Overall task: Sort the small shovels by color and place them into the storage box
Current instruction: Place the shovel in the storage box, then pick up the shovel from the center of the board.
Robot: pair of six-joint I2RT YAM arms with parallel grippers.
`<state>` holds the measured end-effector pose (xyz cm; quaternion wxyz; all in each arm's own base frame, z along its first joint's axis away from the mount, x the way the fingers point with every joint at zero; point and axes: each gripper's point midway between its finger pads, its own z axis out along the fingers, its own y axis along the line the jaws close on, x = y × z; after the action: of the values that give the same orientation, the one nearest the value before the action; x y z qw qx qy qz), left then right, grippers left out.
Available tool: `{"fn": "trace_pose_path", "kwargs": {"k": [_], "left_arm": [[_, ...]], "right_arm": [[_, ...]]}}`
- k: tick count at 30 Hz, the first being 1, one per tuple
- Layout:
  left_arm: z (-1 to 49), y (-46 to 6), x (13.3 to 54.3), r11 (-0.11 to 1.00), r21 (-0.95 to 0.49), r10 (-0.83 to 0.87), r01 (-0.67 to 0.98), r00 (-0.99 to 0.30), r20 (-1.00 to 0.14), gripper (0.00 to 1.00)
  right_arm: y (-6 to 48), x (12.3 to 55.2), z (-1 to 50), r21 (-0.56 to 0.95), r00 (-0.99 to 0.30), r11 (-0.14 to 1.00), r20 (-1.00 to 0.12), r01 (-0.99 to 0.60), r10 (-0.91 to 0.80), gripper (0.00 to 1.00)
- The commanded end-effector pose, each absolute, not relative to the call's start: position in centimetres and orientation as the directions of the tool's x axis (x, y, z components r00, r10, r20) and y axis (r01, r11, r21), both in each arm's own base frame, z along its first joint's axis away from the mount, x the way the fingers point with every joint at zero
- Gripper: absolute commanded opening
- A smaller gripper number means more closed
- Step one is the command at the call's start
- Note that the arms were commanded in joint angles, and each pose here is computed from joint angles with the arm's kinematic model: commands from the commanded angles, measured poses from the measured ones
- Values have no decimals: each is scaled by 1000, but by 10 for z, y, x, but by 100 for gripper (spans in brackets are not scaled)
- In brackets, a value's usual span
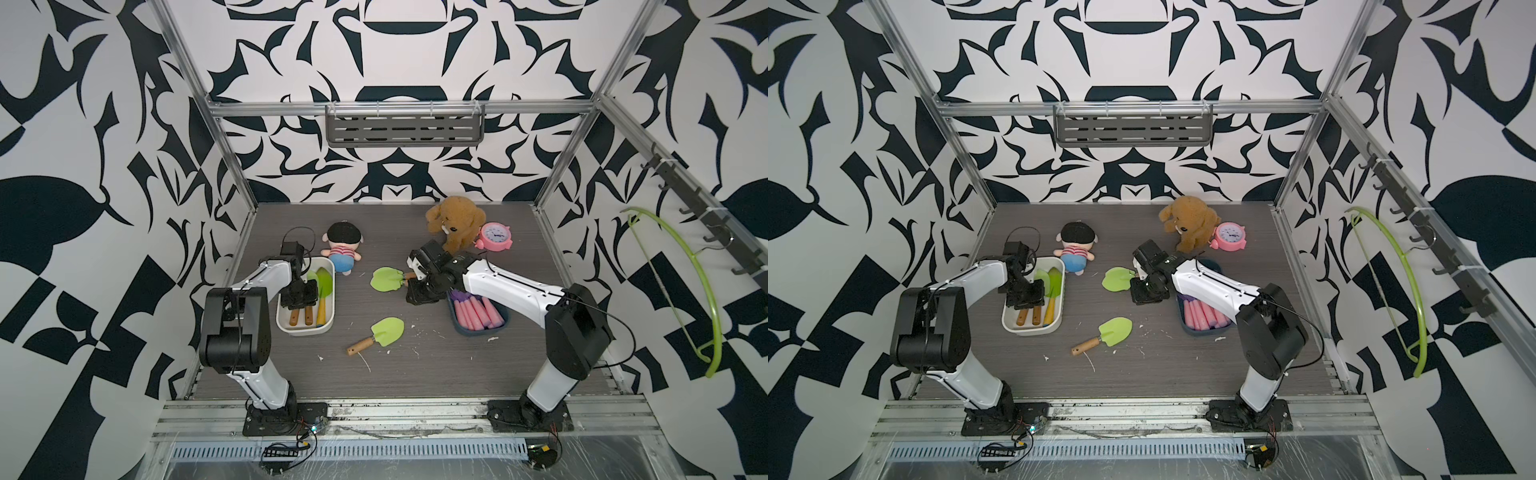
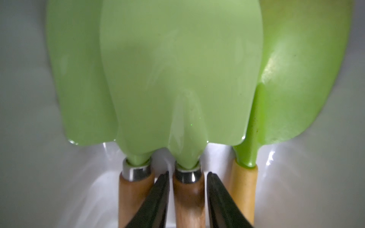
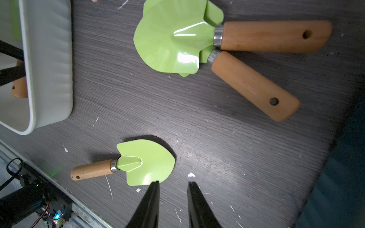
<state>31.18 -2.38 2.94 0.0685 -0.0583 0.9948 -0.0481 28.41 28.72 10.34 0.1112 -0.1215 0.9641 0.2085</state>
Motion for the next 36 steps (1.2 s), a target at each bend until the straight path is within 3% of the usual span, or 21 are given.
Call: {"fn": "trace_pose_path", "kwargs": {"k": [1, 8, 16, 21, 29, 36], "left_arm": [[50, -26, 317, 989, -120, -104, -82, -976, -189, 44], [102, -62, 314, 948, -272, 62, 166, -933, -354, 61], [128, -105, 287, 814, -379, 257, 441, -857, -446, 63], [118, -147, 240, 653, -319, 574, 686, -724, -382, 63], [90, -184, 176, 389, -280, 844, 878, -461, -273, 65], [58, -190, 170, 345, -207, 908, 915, -381, -171, 65]], "right_arm": [[295, 291, 125, 383, -927, 866, -315, -321, -204, 30], [293, 285, 136, 409, -936, 862, -301, -300, -183, 30], [285, 269, 130, 454, -976, 876, -204, -164, -76, 30], [285, 257, 121, 528, -995, 848, -101, -42, 14, 30], [278, 251, 111, 553, -993, 832, -70, 42, 97, 30], [272, 252, 110, 539, -989, 840, -86, 54, 118, 30]]}}
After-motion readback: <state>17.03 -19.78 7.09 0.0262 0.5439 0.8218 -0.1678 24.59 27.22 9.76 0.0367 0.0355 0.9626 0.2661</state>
